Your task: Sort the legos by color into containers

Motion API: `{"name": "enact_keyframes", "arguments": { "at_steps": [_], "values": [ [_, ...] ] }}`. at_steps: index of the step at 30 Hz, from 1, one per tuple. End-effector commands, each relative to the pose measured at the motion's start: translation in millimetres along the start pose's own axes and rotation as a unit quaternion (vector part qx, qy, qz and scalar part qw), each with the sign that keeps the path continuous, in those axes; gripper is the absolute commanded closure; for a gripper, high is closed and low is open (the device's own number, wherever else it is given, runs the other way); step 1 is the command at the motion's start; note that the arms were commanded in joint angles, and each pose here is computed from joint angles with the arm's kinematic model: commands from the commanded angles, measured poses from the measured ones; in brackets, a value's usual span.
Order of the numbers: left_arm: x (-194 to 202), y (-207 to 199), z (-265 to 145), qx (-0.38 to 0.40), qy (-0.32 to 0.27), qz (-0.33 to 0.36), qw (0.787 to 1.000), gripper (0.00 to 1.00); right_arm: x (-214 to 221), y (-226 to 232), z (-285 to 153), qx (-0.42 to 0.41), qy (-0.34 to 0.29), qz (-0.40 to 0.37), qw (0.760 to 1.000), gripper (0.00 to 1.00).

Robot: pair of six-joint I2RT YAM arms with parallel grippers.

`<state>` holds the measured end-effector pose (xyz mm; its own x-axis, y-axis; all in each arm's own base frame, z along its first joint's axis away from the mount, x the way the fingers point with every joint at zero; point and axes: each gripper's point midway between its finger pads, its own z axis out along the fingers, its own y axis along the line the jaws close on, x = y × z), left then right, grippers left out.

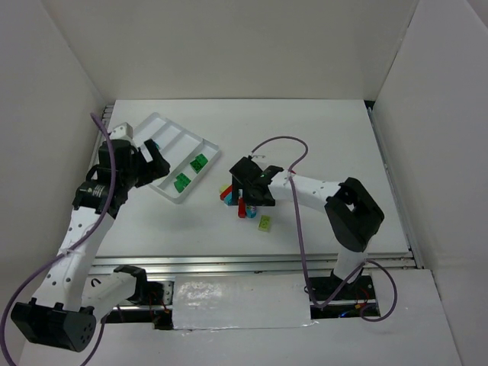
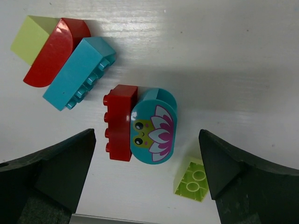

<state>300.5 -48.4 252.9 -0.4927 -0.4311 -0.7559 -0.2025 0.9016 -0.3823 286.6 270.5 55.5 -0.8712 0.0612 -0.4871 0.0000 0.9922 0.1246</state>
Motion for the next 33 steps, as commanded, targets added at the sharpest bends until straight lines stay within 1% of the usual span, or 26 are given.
{"name": "enact_keyframes", "arguments": {
  "at_steps": [1,5,9,11,13,14,16,17,18,19,21,22,23,24,25,26,28,29,30,32,33],
  "values": [
    [14.3,5.8,-12.3,0.015,0.01,0.043,0.999,0.01,-6.3,15.2,2.4,-0.014,-0.008,0.003,1.0,0.02],
    [28.9,16.7,-12.3,0.005,0.022,0.055,0.998,0.01,2.7,18.6,14.5,-0.008,0.004,-0.004,1.0,0.05],
    [44.0,21.2,-6.3,0.008,0.037,0.057,0.998,0.01,7.2,9.0,25.1,0.022,0.008,-0.009,1.0,0.1],
    [47.9,20.1,-4.5,0.014,0.043,0.058,0.997,0.01,11.2,8.9,28.0,0.02,0.012,-0.013,1.0,0.14],
    [51.1,18.9,-2.9,0.019,0.049,0.059,0.997,0.01,12.9,8.9,30.0,0.017,0.013,-0.017,1.0,0.28],
    [51.6,18.5,-2.6,0.02,0.052,0.06,0.997,0.01,12.2,9.9,29.4,0.013,0.011,-0.018,1.0,0.43],
    [50.8,17.0,-2.9,0.024,0.05,0.058,0.997,0.01,7.0,12.7,24.1,0.007,-0.006,-0.025,1.0,0.57],
    [52.4,14.8,-3.5,0.03,0.052,0.056,0.997,0.01,5.1,13.2,20.6,0.005,-0.014,-0.029,0.999,0.97],
    [52.0,14.1,-3.9,0.032,0.05,0.053,0.997,0.0,-0.6,15.9,15.6,0.0,-0.028,-0.036,0.999,1.0],
    [52.1,9.1,-4.4,0.046,0.05,0.049,0.997,0.0,-6.4,15.9,9.9,0.002,-0.042,-0.041,0.998,1.0],
    [61.6,-4.1,-6.1,0.084,0.067,0.026,0.994,0.0,-19.8,28.2,-17.6,-0.027,-0.078,-0.064,0.995,1.0],
    [59.6,-14.9,-5.4,0.111,0.063,0.016,0.992,0.01,-31.8,33.7,-41.3,-0.048,-0.108,-0.064,0.991,1.0],
    [71.0,-30.7,-9.4,0.157,0.091,-0.002,0.983,0.01,-30.6,42.7,-53.0,-0.073,-0.122,-0.093,0.985,1.0],
    [73.7,-39.4,-10.1,0.18,0.101,-0.013,0.978,0.01,-32.5,50.4,-67.2,-0.1,-0.134,-0.108,0.98,1.0],
    [75.1,-49.8,-7.5,0.204,0.108,-0.035,0.972,0.0,-35.0,60.2,-92.3,-0.147,-0.154,-0.131,0.968,1.0],
    [79.8,-62.1,-12.8,0.24,0.127,-0.049,0.961,0.0,-26.3,71.3,-106.0,-0.178,-0.159,-0.154,0.959,1.0],
    [82.4,-76.1,-12.1,0.276,0.14,-0.089,0.947,0.0,-15.7,84.0,-137.1,-0.248,-0.166,-0.181,0.937,1.0],
    [84.1,-81.4,-12.0,0.289,0.15,-0.102,0.94,0.0,-14.1,90.2,-146.8,-0.269,-0.174,-0.191,0.928,1.0],
    [87.1,-89.7,-17.9,0.315,0.165,-0.109,0.928,0.01,-14.5,92.0,-158.8,-0.287,-0.181,-0.19,0.921,1.0],
    [87.3,-103.4,-23.8,0.354,0.181,-0.124,0.909,0.01,-10.8,96.9,-167.4,-0.31,-0.179,-0.19,0.914,1.0],
    [87.4,-107.5,-26.2,0.36,0.188,-0.134,0.904,0.0,-10.2,99.1,-172.4,-0.319,-0.18,-0.191,0.911,1.0]
  ]
}}
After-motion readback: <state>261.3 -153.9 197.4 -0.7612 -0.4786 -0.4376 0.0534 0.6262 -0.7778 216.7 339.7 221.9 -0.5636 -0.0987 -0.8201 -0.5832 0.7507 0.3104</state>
